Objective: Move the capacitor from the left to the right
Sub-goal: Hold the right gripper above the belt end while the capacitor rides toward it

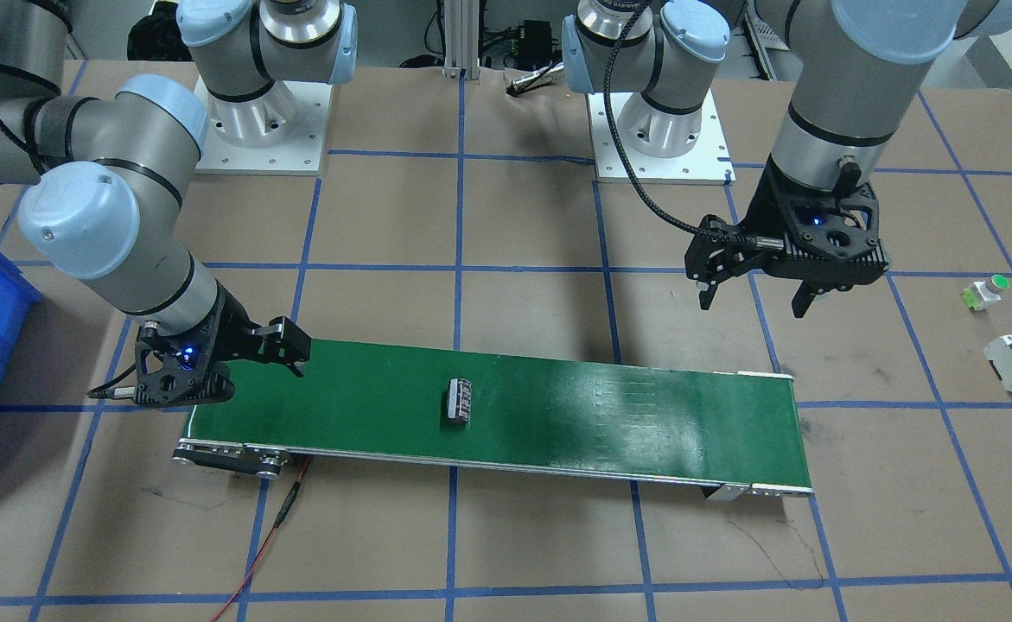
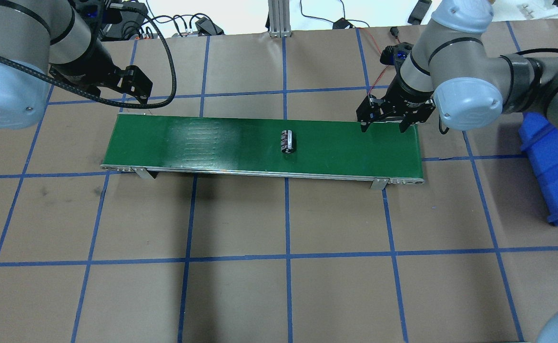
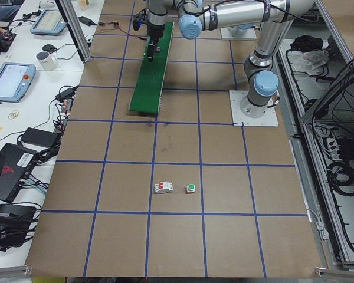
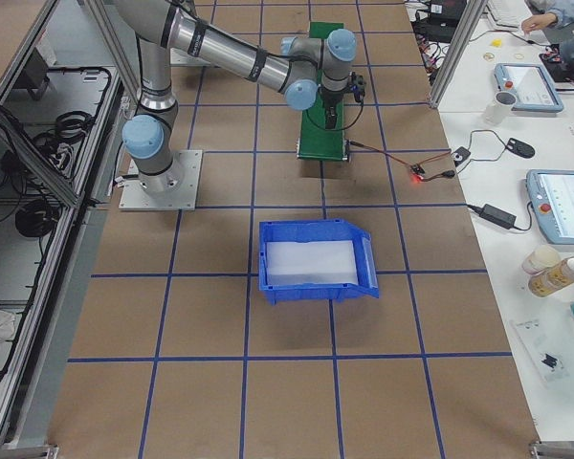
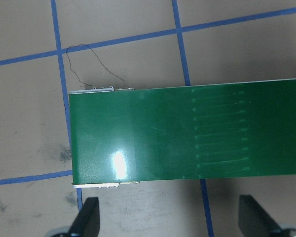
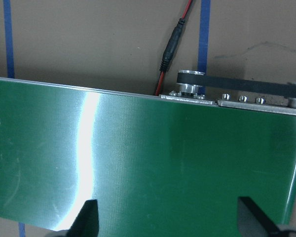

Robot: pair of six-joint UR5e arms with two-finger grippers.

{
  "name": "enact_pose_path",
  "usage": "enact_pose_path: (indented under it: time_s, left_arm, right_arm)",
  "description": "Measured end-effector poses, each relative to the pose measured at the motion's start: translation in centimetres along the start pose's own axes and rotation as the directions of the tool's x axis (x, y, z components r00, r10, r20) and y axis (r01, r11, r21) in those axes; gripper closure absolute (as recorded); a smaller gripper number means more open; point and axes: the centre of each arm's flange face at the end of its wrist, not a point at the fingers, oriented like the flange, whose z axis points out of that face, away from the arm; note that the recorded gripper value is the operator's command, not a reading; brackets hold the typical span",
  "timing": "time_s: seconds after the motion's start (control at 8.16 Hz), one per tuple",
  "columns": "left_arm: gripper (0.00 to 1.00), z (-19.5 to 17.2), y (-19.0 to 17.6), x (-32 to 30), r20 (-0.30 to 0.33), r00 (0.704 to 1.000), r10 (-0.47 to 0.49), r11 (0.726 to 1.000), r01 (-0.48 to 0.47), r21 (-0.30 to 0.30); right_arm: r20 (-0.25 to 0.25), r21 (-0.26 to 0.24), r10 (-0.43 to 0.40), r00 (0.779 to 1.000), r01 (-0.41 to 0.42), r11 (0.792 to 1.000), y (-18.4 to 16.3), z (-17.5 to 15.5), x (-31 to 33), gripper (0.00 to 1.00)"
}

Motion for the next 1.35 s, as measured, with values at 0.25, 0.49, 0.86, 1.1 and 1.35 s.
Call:
enact_pose_path:
  time_s: [0.25, 0.49, 0.86, 1.1, 1.35]
  left_arm:
    - [0.00, -0.1, 0.1, 0.0, 0.000, 1.000, 0.000, 1.000, 0.000, -0.001]
    - [0.00, -0.1, 0.2, 0.2, -0.002, 1.000, 0.001, 1.000, -0.001, -0.003]
    - [0.00, -0.2, 0.4, 0.2, -0.002, 1.000, 0.005, 1.000, -0.005, -0.004]
    - [0.00, -0.3, 0.5, 0.3, -0.001, 1.000, 0.005, 1.000, -0.005, -0.002]
    - [0.00, -0.4, 0.5, 0.3, -0.001, 1.000, 0.006, 1.000, -0.006, -0.001]
  right_arm:
    - [0.001, 0.006, 0.007, 1.000, -0.007, 1.000, -0.1, -0.3, -0.1, 0.00]
    - [0.004, 0.007, 0.013, 1.000, -0.013, 1.000, -0.1, -0.2, -0.1, 0.00]
    - [0.042, 0.008, 0.010, 0.999, -0.011, 1.000, -0.2, 0.0, -0.5, 0.00]
    - [0.052, 0.010, 0.005, 0.999, -0.006, 1.000, -0.5, 0.6, -0.5, 0.00]
    - [0.078, 0.011, -0.002, 0.997, 0.001, 1.000, -0.7, 1.3, -0.7, 0.00]
